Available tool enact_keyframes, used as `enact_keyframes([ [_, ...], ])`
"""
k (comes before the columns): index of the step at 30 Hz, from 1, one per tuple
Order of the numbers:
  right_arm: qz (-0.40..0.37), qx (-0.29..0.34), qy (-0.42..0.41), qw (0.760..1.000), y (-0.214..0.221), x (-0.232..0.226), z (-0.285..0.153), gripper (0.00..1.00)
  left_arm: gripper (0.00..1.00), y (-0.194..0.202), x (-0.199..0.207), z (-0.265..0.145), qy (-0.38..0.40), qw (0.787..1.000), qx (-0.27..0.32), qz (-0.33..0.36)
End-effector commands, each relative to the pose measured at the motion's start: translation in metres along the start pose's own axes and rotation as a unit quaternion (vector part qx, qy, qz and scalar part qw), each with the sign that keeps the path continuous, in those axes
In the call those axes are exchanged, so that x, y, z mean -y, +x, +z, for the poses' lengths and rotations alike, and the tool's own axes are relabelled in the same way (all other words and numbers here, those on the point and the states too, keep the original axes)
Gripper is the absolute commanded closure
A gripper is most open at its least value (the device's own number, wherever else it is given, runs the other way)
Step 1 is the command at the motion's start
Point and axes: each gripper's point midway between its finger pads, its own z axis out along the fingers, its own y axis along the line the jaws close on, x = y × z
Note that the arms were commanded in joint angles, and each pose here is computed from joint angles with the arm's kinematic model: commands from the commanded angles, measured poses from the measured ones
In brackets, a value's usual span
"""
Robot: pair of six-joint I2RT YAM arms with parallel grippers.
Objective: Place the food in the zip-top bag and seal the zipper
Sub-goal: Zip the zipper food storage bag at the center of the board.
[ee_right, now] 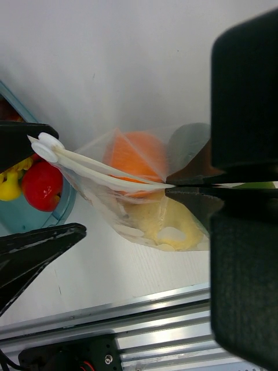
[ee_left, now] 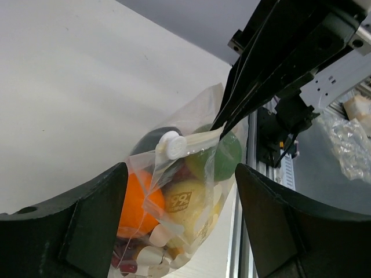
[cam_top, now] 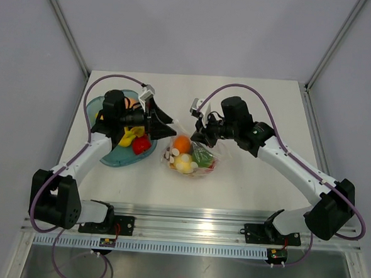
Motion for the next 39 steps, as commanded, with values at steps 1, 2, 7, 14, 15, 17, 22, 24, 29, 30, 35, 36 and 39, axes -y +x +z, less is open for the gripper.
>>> enact_keyframes([
  [1,-0.044,0.062,0.004,0.997,-0.037,0.001,-0.016,1.00,0.23,0.004,0.007,0.004,0.035,0.997,-0.029,0.058],
  [2,-0.043,0.063,0.004,0.997,-0.038,0.001,-0.016,1.00,0.24,0.006,0.004,0.005,0.033,0.997,-0.031,0.056],
  [7,-0.039,0.060,0.006,0.997,-0.035,0.002,-0.014,1.00,0.34,0.007,0.006,0.008,0.047,0.997,-0.024,0.049],
  [14,-0.034,0.057,0.008,0.998,-0.034,0.005,-0.013,1.00,0.49,0.003,0.013,0.012,0.063,0.997,-0.021,0.038],
  [15,-0.032,0.056,0.006,0.998,-0.035,0.004,-0.012,1.00,0.49,0.003,0.013,0.014,0.063,0.997,-0.021,0.038],
  [17,-0.030,0.056,0.005,0.998,-0.035,0.004,-0.012,1.00,0.49,0.002,0.013,0.016,0.063,0.997,-0.019,0.037],
  [22,-0.028,0.056,0.004,0.998,-0.036,0.004,-0.012,1.00,0.62,-0.006,0.016,0.018,0.076,0.996,-0.011,0.035],
  [24,-0.028,0.055,0.005,0.998,-0.035,0.004,-0.012,1.00,0.62,-0.008,0.017,0.018,0.077,0.997,-0.009,0.030],
  [29,-0.023,0.050,0.015,0.998,-0.033,0.007,-0.012,1.00,0.99,-0.013,0.022,0.018,0.088,0.996,-0.008,0.034],
  [30,-0.020,0.051,0.021,0.998,-0.034,0.010,-0.012,1.00,1.00,-0.014,0.023,0.017,0.086,0.996,-0.007,0.036],
  [35,0.003,0.041,0.026,0.999,-0.045,0.012,-0.017,0.65,1.00,-0.016,0.022,0.017,0.075,0.996,-0.002,0.040],
  [36,0.003,0.050,0.029,0.998,-0.057,0.013,-0.020,0.62,1.00,-0.017,0.022,0.017,0.072,0.997,-0.001,0.040],
  [39,0.035,0.066,0.026,0.997,-0.075,0.016,-0.017,0.62,1.00,-0.016,0.021,0.017,0.070,0.997,-0.002,0.036],
])
